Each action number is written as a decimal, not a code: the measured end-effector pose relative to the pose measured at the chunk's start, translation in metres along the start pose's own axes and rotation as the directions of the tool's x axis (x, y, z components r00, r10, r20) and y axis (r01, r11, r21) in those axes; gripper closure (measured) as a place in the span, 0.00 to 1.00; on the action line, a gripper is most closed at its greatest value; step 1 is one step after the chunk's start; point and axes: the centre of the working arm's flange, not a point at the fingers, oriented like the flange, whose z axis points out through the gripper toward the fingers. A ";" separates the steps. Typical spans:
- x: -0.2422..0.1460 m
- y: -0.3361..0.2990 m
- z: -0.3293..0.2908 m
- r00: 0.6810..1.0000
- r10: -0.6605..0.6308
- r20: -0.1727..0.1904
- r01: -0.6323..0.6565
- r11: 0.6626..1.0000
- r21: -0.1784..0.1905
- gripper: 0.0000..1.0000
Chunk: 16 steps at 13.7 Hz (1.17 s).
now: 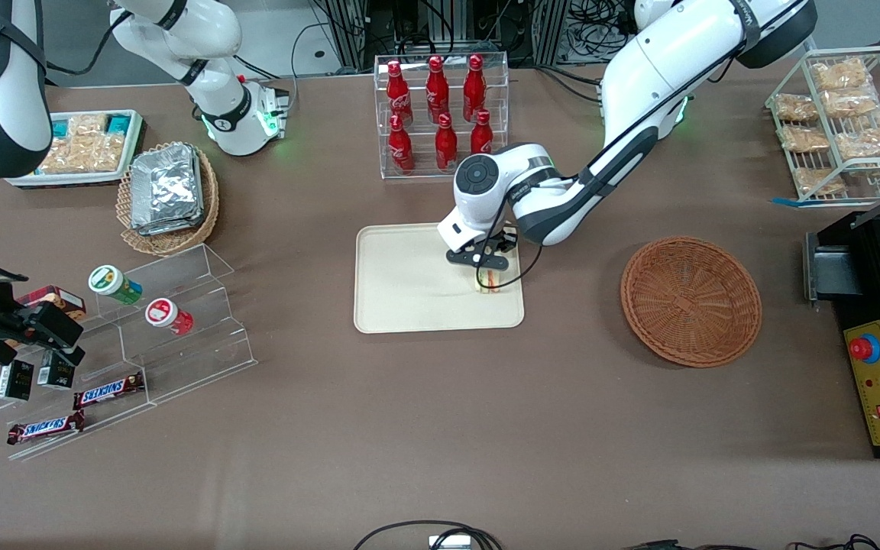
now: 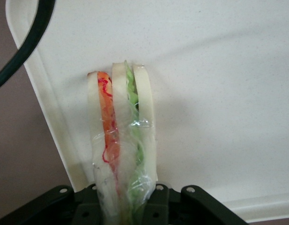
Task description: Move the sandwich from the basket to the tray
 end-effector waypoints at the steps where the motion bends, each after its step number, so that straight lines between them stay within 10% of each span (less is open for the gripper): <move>1: 0.000 0.000 0.000 1.000 0.000 0.000 0.000 1.000 0.000 0.75; 8: 0.039 -0.011 -0.040 0.991 -0.129 -0.040 0.130 0.991 0.028 0.02; 16: 0.122 -0.101 -0.156 0.922 -0.368 -0.121 0.374 0.927 0.032 0.00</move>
